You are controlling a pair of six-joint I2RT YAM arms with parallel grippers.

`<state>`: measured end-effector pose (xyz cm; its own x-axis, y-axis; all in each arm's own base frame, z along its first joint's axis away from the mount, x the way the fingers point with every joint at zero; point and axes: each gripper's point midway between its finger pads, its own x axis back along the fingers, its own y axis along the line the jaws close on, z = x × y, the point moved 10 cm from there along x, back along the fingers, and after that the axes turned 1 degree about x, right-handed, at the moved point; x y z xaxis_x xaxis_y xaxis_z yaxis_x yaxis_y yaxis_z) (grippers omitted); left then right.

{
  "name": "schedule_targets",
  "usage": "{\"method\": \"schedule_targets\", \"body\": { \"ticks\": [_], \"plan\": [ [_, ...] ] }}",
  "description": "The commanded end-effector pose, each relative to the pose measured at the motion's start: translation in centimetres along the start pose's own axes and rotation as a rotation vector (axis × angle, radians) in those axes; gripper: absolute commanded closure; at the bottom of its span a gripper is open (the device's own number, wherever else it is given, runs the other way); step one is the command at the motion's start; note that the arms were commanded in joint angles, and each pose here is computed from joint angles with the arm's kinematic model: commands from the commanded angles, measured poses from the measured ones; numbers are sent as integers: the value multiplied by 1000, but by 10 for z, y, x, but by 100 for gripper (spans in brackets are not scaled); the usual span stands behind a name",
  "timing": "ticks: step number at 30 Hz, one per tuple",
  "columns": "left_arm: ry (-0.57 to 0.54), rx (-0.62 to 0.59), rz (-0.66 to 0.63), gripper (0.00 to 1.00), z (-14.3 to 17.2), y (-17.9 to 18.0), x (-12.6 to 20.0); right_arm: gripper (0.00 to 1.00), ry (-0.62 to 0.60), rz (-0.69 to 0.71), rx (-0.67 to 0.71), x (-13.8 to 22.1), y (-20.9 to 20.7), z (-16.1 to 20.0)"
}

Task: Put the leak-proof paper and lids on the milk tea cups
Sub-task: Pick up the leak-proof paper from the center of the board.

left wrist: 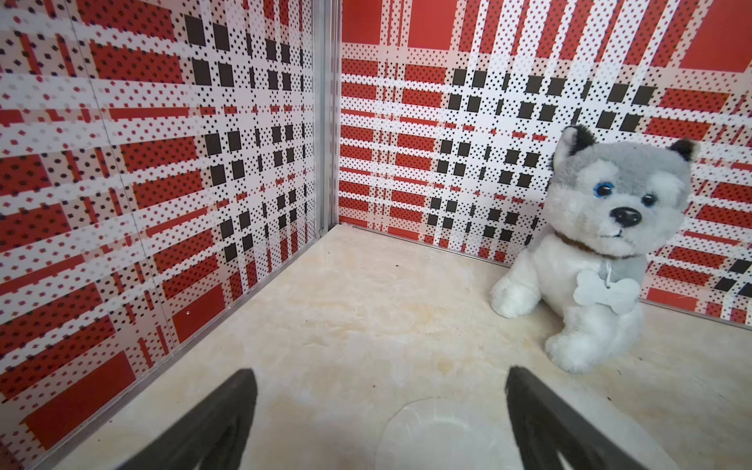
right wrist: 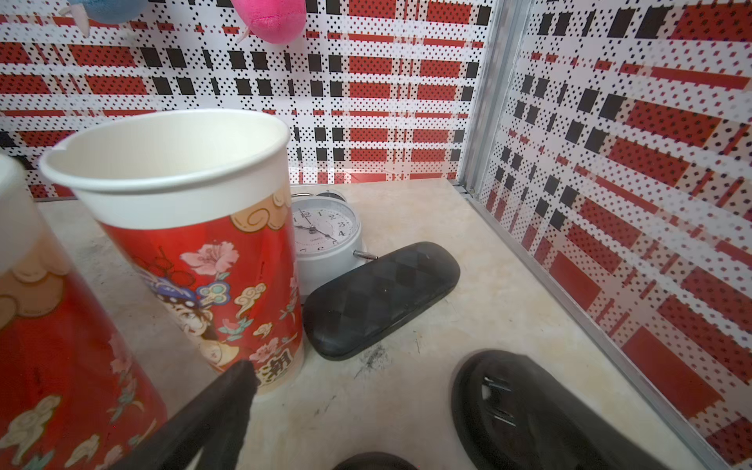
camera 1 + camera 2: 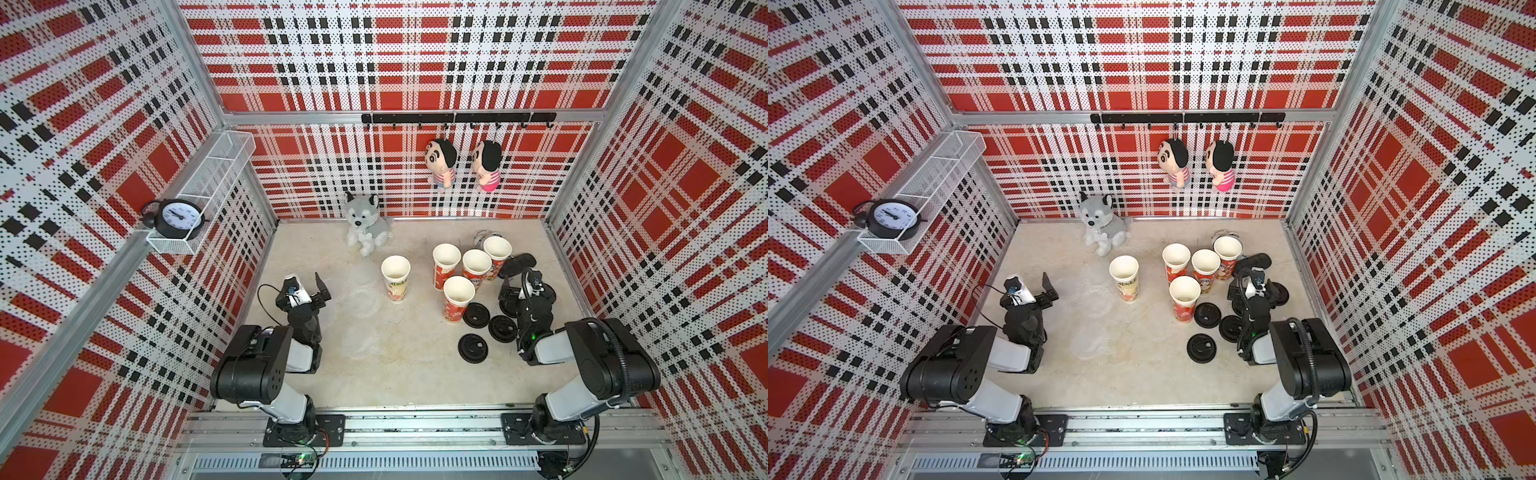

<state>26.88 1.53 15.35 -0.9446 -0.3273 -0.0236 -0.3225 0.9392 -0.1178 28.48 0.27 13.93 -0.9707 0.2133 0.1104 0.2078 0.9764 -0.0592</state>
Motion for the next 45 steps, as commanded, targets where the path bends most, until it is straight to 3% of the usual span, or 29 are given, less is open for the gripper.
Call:
{"method": "schedule_targets", "body": {
  "ticks": [1, 26, 31, 34, 39, 41, 44, 45],
  "plan": [
    [-12, -4, 0, 2, -2, -2, -1, 0, -18, 3, -4, -1, 0, -4],
    [-9, 0, 6, 2, -1, -1, -1, 0, -16, 4, -3, -1, 0, -4],
    [-42, 34, -3, 2, -9, 6, 3, 0, 7, -55, -30, -5, -5, -3],
    [-75, 70, -100, 2, -33, 10, 8, 0, 10, -65, -27, -6, -5, -20],
    [-75, 264, -331, 2, -92, 17, 4, 0, 174, 18, -69, -12, -11, -89],
    [-33, 316, -363, 0, -114, 14, -2, 0, 33, 9, -105, -11, -12, -141],
    [102, 311, -332, 7, -140, 4, -10, 0, -120, -23, -145, 6, -9, -194],
    [155, 305, -317, 8, -146, 0, -12, 0, 311, 37, -118, 19, -9, -140]
  ]
}}
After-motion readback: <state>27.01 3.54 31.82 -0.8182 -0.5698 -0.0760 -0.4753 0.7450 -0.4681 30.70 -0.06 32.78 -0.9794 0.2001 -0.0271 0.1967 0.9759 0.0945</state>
